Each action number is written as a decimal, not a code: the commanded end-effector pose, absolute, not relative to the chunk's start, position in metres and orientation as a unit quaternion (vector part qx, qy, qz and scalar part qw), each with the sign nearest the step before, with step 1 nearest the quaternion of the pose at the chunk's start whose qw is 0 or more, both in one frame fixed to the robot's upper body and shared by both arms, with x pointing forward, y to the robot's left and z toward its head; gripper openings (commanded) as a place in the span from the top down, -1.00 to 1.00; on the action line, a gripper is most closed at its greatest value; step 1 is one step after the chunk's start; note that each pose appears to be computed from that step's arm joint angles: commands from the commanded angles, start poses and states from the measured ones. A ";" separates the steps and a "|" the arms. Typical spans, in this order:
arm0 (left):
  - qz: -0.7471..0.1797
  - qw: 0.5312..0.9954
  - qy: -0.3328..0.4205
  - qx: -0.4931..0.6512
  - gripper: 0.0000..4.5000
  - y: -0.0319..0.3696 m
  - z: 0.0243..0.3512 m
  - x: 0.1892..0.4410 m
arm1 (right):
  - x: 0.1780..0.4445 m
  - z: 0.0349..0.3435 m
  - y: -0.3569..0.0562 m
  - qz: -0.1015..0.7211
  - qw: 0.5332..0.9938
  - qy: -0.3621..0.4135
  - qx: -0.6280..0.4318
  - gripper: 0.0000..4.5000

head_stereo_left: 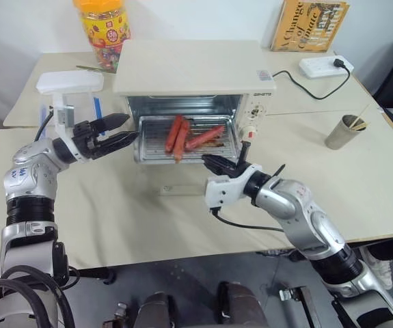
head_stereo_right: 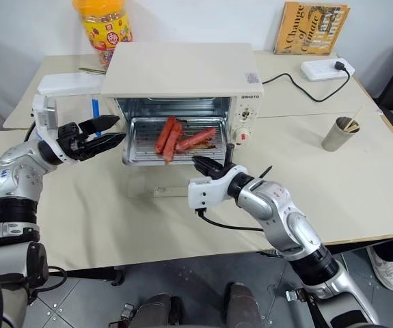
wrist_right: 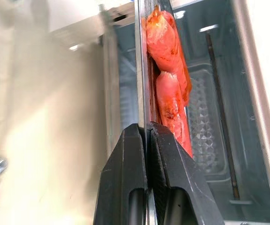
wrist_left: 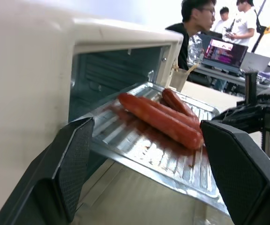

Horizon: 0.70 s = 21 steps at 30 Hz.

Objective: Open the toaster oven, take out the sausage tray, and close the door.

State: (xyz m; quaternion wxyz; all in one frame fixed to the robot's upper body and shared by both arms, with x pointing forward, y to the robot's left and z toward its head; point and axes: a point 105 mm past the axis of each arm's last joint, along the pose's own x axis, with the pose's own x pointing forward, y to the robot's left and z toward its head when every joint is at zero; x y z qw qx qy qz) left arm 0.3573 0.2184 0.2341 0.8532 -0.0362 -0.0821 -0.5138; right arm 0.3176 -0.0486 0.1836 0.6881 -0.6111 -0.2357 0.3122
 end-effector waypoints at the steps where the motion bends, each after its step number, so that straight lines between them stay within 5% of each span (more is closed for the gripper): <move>1: -0.507 0.854 -0.103 -0.053 -0.70 0.224 0.249 0.345 | 0.303 0.212 -0.052 0.282 0.672 -0.303 -0.614 0.94; 4: -0.511 0.853 -0.053 -0.091 -0.70 0.218 0.237 0.336 | 0.296 0.204 -0.054 0.299 0.659 -0.303 -0.620 0.94; 10: -0.461 0.847 0.166 -0.208 -0.70 0.208 0.199 0.321 | 0.292 0.201 -0.060 0.302 0.650 -0.304 -0.627 0.94; 21: -0.452 0.810 0.199 -0.315 -0.62 0.177 0.202 0.319 | 0.287 0.208 -0.047 0.331 0.621 -0.352 -0.618 0.94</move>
